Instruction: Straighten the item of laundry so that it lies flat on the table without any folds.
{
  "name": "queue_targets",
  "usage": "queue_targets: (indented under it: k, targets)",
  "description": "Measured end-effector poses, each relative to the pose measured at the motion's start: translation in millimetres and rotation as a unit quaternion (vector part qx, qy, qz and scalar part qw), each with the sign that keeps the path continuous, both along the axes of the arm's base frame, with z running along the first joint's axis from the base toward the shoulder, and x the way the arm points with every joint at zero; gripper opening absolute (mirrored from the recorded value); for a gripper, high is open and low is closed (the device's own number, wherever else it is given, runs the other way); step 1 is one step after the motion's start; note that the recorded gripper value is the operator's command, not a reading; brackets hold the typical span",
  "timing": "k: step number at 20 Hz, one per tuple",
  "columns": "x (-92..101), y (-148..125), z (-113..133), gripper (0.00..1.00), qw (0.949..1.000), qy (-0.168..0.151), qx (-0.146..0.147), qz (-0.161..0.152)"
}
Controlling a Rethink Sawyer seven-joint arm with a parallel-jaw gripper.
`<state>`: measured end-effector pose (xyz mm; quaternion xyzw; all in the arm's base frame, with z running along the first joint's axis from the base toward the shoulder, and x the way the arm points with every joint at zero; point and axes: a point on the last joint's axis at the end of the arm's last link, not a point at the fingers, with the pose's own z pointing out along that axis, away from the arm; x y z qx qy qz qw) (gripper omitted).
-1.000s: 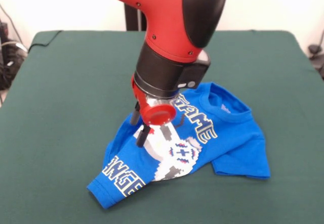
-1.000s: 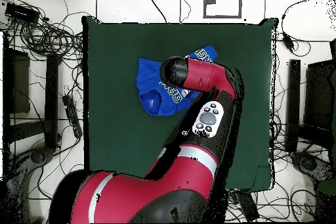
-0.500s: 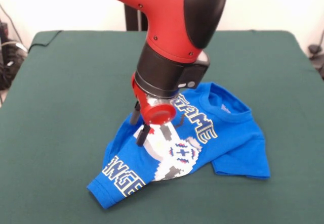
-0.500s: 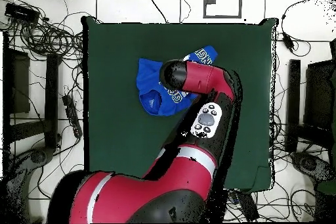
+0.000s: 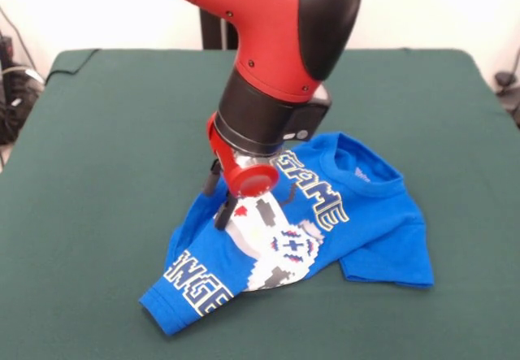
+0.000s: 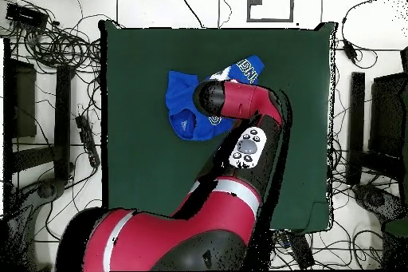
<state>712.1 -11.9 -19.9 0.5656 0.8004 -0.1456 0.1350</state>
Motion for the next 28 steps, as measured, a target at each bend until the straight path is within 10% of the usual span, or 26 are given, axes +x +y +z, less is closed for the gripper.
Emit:
queue_targets:
  k: [28]
  targets:
    - [-23.8,-11.7,-33.1,1.00,0.9994,-0.027,-0.013,0.018]
